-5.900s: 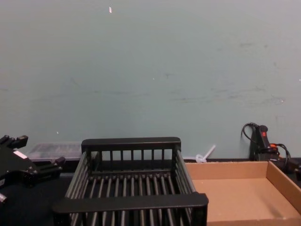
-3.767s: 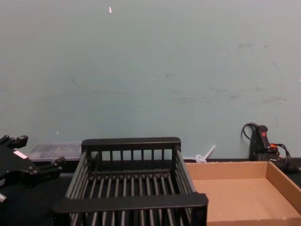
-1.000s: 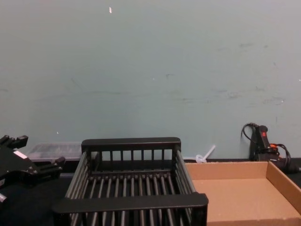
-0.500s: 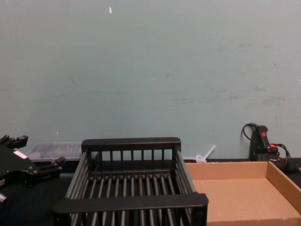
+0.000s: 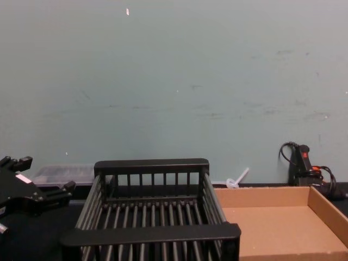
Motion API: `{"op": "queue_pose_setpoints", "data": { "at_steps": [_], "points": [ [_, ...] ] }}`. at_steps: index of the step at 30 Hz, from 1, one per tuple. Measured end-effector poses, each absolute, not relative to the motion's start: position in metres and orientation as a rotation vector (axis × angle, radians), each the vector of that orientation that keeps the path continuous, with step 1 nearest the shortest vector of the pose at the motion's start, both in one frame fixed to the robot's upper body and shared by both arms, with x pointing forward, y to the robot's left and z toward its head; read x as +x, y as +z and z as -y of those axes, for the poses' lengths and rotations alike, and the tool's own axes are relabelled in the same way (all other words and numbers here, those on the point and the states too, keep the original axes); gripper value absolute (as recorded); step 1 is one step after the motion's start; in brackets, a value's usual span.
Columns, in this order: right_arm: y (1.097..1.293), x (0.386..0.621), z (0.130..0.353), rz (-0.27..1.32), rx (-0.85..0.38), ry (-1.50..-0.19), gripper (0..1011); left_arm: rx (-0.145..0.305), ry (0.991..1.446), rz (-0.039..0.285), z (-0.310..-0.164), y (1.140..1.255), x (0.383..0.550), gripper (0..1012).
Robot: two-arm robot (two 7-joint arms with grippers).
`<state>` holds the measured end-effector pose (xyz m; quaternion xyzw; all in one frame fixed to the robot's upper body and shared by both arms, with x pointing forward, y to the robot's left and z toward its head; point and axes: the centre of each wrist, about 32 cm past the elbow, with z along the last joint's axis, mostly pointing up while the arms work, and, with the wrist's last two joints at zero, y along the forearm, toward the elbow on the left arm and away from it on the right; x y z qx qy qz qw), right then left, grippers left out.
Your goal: Pick up the white tape and place it into the black box , Pick up the silver tape and place it into the brown box.
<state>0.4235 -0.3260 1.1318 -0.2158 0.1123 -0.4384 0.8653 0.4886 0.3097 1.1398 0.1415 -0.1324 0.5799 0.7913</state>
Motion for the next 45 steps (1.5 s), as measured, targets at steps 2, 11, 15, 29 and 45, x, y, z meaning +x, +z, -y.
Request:
{"op": "queue_pose_setpoints", "data": {
  "at_steps": [2, 11, 15, 29, 45],
  "points": [
    [1.1317, 0.4235, 0.3260, -0.235, -0.452, -0.918, 1002, 0.304, 1.248, 0.285, -0.3097, 1.1398, 0.4886, 1001],
    [1.1319, 0.4234, 0.3259, -0.235, -0.451, -0.918, 969, 0.304, 1.248, 0.285, -0.3097, 1.1398, 0.4886, 1001],
    [1.1320, 0.4234, 0.3259, -0.235, -0.450, -0.918, 890, 0.304, 1.248, 0.285, -0.3097, 1.1398, 0.4886, 1001],
    [1.1320, 0.4234, 0.3258, -0.235, -0.451, -0.918, 487, 0.305, 1.248, 0.285, -0.3097, 1.1398, 0.4886, 1002],
    [1.1320, 0.4234, 0.3258, -0.235, -0.451, -0.918, 95, 0.304, 1.248, 0.285, -0.3097, 1.1398, 0.4886, 1001]
  ]
}}
